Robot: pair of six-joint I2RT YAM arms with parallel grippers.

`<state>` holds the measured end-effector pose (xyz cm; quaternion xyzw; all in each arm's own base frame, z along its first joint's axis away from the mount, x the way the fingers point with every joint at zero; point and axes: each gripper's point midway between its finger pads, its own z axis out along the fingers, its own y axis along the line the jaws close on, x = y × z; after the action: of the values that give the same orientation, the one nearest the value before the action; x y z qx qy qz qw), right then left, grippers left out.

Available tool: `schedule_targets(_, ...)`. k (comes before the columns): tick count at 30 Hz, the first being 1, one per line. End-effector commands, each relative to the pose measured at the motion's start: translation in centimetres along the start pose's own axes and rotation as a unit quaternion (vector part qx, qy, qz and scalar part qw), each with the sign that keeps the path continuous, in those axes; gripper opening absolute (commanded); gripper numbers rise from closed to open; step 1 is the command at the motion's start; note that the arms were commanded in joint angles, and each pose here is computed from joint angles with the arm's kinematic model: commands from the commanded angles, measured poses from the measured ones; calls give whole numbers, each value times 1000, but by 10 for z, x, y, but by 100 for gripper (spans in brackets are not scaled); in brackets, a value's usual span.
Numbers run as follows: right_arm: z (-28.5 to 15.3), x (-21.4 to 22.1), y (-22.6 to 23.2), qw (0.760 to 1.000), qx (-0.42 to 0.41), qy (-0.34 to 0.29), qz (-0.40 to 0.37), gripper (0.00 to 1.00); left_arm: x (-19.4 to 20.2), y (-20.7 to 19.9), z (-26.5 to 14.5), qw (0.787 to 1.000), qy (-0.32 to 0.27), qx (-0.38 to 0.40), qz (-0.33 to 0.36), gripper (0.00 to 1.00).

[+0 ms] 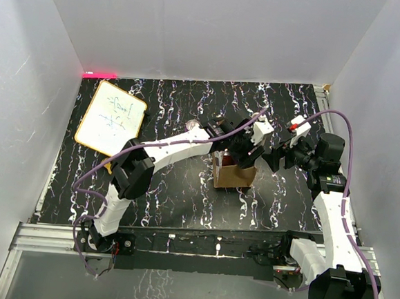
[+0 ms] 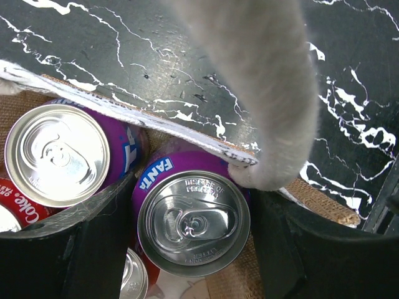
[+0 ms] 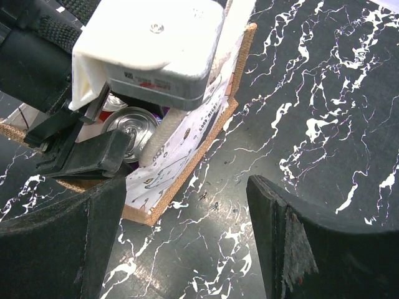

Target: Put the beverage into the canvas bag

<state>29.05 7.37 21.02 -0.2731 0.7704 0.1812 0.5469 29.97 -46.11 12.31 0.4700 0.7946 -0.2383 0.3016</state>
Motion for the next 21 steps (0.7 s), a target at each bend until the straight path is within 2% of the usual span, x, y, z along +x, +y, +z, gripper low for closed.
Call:
schedule_targets(1, -2, -18, -6, 999, 10, -29, -27, 82, -15, -10, -9, 998, -8, 38, 54, 10)
schedule_targets(10, -2, -17, -6, 999, 11, -28, -26, 82, -2, -8, 5, 998, 11, 39, 40, 21)
schedule_targets(17, -2, -17, -7, 999, 12, -28, -26, 81, 13, -9, 19, 998, 25, 48, 39, 37)
schedule_targets(21, -2, -18, -6, 999, 13, -30, -27, 82, 19, -8, 24, 997, 36, 48, 39, 42)
